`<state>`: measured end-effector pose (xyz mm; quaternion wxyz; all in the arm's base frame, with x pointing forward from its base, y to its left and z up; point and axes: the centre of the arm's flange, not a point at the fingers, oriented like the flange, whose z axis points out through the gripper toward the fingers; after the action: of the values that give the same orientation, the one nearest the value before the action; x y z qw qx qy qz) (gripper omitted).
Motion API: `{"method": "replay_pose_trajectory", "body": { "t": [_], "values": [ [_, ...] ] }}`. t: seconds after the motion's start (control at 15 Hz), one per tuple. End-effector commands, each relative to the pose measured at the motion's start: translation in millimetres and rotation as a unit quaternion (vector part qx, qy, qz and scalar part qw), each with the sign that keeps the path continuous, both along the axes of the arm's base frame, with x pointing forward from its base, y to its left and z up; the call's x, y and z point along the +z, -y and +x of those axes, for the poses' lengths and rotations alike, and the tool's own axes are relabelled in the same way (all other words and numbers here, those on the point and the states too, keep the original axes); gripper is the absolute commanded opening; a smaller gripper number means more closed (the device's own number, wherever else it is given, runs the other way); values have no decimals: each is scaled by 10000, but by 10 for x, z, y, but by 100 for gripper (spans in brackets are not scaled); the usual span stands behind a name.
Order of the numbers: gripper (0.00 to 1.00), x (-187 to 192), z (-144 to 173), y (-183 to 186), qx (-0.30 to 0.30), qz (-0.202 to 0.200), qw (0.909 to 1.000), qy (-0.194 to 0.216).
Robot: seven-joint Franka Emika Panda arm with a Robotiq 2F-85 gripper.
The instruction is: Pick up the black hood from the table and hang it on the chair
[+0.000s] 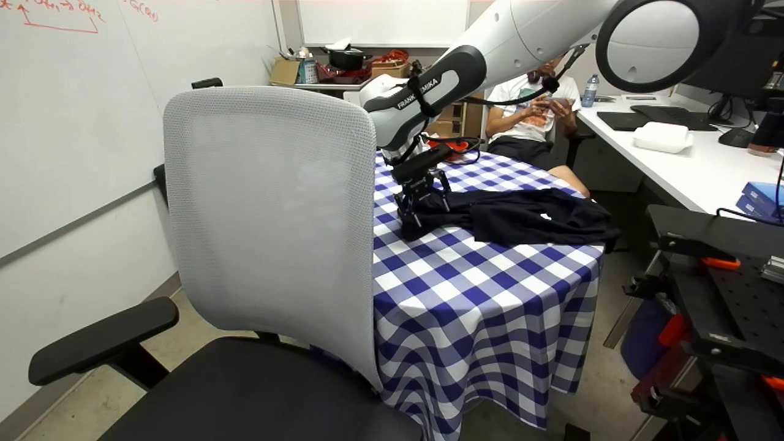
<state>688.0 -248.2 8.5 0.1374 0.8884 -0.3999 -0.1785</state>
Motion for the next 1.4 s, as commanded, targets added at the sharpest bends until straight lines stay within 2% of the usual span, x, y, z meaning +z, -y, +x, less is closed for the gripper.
{"method": "replay_pose_trajectory", "body": {
  "t": [0.0, 0.07, 0.13, 0.2, 0.27, 0.4, 0.67, 0.73, 0.87, 1.0, 1.07, 1.33],
  "values": [
    [67, -21, -53, -16, 220, 22, 9997, -137],
    [66, -11, -54, -12, 310, 84, 9994, -121],
    [72, 27, -52, 3, 611, 243, 9978, -48],
    [62, 44, -44, 21, 865, 319, 9957, -19],
    [42, 61, -31, 55, 1112, 356, 9932, -28],
    [37, 83, -17, 108, 1505, 397, 9878, -61],
    [7, 95, -21, 162, 2277, 360, 9730, -137],
    [6, 100, -16, 169, 2464, 348, 9684, -159],
    [10, 104, -14, 165, 2802, 344, 9591, -210],
    [28, 106, -17, 162, 3050, 379, 9512, -268],
    [35, 109, -16, 163, 3143, 420, 9479, -300],
    [63, 109, -30, 169, 3288, 645, 9415, -365]
  ]
}}
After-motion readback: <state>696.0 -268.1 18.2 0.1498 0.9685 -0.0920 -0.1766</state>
